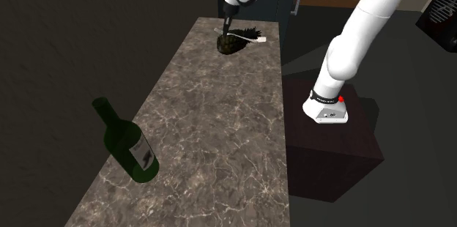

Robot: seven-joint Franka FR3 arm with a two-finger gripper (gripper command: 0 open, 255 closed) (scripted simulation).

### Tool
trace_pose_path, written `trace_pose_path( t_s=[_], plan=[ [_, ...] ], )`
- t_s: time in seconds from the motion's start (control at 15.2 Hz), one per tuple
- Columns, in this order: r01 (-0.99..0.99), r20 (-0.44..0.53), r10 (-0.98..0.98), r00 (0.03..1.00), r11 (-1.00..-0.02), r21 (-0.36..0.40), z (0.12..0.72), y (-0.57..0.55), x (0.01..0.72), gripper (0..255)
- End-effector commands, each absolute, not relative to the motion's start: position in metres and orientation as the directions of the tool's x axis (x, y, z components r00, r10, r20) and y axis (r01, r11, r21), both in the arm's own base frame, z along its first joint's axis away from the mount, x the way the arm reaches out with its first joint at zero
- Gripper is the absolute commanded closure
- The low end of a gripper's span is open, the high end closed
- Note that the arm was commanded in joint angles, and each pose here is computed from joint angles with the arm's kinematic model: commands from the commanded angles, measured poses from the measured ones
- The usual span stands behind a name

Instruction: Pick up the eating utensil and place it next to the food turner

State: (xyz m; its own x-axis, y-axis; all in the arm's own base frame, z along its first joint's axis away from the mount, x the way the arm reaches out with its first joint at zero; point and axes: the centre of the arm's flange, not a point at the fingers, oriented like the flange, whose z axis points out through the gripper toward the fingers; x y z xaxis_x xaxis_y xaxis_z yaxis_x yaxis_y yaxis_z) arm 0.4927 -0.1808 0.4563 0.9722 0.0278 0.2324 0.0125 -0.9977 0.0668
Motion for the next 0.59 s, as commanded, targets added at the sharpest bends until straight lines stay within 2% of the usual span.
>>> trace_pose_path(
  t_s=[0.0, 0.2, 0.26, 0.33, 0.53],
  plan=[
    [0.015, 0.037, 0.015, 0.999, -1.0, -0.005, 0.415, -0.206, 0.47, 255],
    [0.015, 0.037, 0.015, 0.999, -1.0, -0.005, 0.415, -0.245, 0.464, 255],
    [-0.01, 0.342, 0.042, 0.939, -0.989, 0.149, 0.457, -0.237, 0.499, 255],
    [-0.01, 0.342, 0.042, 0.939, -0.989, 0.149, 0.457, -0.237, 0.499, 0],
    [-0.013, 0.148, 0.008, 0.989, -0.99, 0.137, 0.49, -0.234, 0.499, 0]
  ],
)
